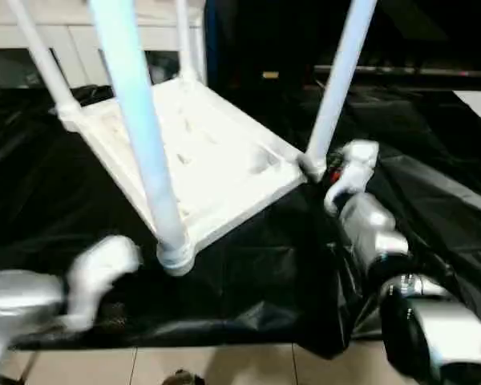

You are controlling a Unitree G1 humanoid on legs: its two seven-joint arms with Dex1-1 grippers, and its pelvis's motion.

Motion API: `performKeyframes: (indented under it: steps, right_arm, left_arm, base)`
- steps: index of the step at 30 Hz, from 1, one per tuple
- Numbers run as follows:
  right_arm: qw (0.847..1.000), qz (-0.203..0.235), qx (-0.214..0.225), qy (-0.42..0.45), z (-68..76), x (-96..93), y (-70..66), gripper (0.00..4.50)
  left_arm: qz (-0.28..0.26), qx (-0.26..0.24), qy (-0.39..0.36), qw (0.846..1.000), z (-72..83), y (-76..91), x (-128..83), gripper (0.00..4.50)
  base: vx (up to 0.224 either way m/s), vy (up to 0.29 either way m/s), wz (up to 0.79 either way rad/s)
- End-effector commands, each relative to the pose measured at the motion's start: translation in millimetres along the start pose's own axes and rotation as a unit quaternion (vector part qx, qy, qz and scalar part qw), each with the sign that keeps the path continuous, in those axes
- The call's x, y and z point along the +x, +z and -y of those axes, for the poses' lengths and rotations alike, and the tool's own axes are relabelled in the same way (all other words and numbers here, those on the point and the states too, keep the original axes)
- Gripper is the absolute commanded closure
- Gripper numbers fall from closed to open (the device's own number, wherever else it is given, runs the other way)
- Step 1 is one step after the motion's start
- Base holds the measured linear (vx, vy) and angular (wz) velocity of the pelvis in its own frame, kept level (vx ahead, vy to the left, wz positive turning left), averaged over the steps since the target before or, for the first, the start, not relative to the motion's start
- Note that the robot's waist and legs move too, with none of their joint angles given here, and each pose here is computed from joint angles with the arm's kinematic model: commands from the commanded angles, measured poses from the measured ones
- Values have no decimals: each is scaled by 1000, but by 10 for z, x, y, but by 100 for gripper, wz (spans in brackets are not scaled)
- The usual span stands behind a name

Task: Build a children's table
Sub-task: Rotate table base

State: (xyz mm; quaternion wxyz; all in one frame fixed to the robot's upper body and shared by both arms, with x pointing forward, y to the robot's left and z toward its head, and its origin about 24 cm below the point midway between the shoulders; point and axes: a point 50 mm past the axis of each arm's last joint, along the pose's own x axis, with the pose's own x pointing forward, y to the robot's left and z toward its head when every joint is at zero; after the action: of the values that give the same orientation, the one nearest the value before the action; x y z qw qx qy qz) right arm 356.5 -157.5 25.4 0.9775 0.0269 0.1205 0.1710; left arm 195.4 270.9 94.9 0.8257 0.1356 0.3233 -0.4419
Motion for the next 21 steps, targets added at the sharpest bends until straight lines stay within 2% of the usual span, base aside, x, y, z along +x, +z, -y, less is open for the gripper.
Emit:
performKeyframes:
  steps: [1,4,5,7,11,16,17,21]
  right_arm:
    - [1000,-12,-25,11,39,-30,2,31]
    - [999,-27,-38,-2,92,-87,-80,31]
    - [999,-33,-27,-24,143,-120,-121,31]
    - [998,-38,-27,-40,174,-139,-145,31]
    - [997,-55,-36,-51,166,-146,-210,31]
    - [996,-56,-47,-42,95,-94,-172,31]
    - [996,-56,-53,-36,51,-64,-154,31]
    - [996,-60,-58,-29,5,-36,-149,31]
  left_arm:
    - [14,7,32,999,-107,21,-139,2]
    - [71,12,78,994,-247,110,-240,2]
    - [117,23,91,989,-302,224,-259,2]
    - [143,30,88,985,-308,306,-244,2]
    - [198,47,58,977,-243,562,-5,2]
    - [219,56,25,974,-191,668,251,2]
    - [240,53,9,969,-160,723,344,2]
    - [259,54,-1,964,-127,797,426,2]
  base:
    - [0,0,0]
    - [0,0,0]
    - [0,0,0]
    - [0,0,0]
    - [0,0,0]
    - [0,0,0]
    - [0,0,0]
    - [0,0,0]
